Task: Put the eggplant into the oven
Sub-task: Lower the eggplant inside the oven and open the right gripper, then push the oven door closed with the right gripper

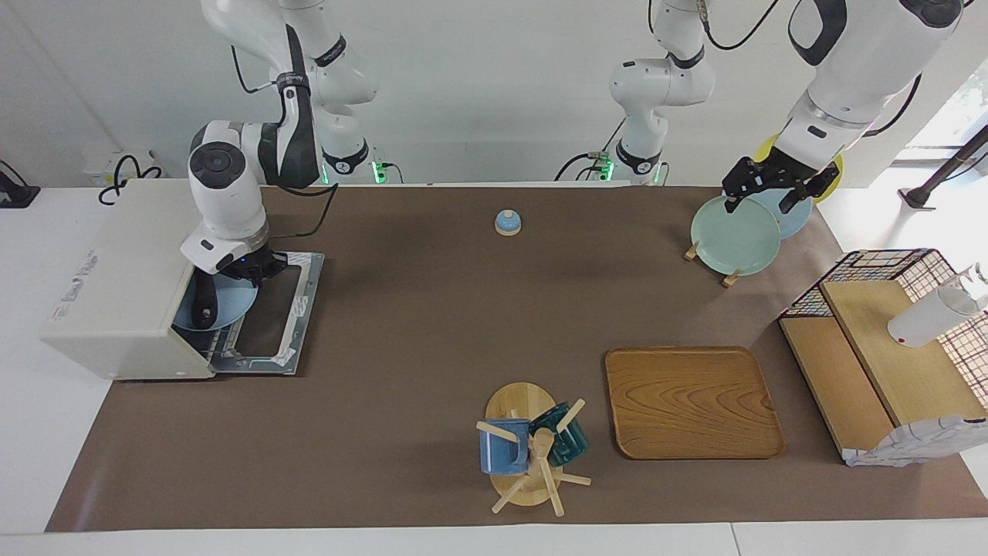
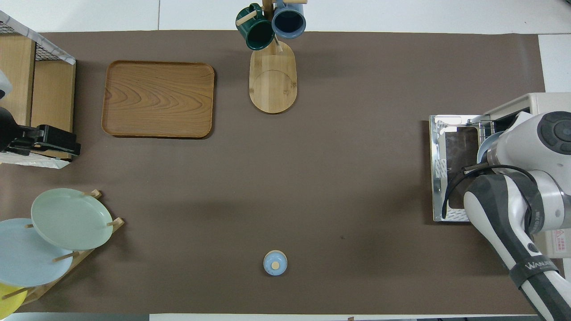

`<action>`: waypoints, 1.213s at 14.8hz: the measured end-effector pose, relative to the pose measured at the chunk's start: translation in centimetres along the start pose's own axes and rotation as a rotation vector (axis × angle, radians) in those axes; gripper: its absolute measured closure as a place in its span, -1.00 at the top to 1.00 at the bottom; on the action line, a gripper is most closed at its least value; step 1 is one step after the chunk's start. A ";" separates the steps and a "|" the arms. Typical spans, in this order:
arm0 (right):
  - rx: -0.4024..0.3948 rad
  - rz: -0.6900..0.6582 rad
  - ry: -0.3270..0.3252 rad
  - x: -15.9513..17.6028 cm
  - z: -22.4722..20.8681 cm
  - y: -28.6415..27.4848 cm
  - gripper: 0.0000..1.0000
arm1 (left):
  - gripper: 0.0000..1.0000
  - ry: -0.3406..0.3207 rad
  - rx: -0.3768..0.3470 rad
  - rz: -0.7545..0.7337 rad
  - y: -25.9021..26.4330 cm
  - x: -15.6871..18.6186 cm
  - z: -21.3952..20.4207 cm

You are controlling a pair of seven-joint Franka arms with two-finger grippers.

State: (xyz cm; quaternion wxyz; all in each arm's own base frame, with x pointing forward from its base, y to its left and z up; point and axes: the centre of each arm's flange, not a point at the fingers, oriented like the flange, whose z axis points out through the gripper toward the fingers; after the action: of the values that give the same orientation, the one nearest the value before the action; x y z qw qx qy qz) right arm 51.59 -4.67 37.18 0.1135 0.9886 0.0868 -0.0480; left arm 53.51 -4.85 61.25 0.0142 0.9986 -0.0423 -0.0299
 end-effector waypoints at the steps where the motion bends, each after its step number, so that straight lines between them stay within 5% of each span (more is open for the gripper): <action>1: 0.002 0.005 0.010 -0.3 0.4 0.2 -0.95 | 1.00 0.000 0.000 0.000 0.0 0.0 0.0; 3: 0.007 0.007 0.014 -0.6 0.8 0.0 -0.81 | 1.00 0.000 0.000 0.000 0.0 0.0 0.0; 6: 0.013 0.016 0.002 -0.8 0.7 0.3 -0.22 | 1.00 0.000 0.000 0.000 0.0 0.0 0.0; 10: 0.070 0.029 -0.026 0.5 -3.9 0.3 -0.21 | 1.00 0.000 0.000 0.000 0.0 0.0 0.0; 12: 0.077 0.006 -0.001 1.4 -5.7 -1.3 -0.28 | 1.00 0.000 0.000 0.000 0.0 0.0 0.0; 15: 0.091 0.003 0.058 2.7 -5.1 -6.1 -0.97 | 1.00 0.000 0.000 0.000 0.0 0.0 0.0; 18: 0.098 0.010 0.077 3.7 -2.0 -10.4 -0.98 | 1.00 0.000 0.000 0.000 0.0 0.0 0.0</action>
State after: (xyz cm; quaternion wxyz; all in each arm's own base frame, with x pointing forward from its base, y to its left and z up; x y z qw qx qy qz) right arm 53.45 6.34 36.49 0.0617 0.9945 0.0837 -0.0134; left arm 53.51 -4.85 61.25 0.0142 0.9986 -0.0423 -0.0299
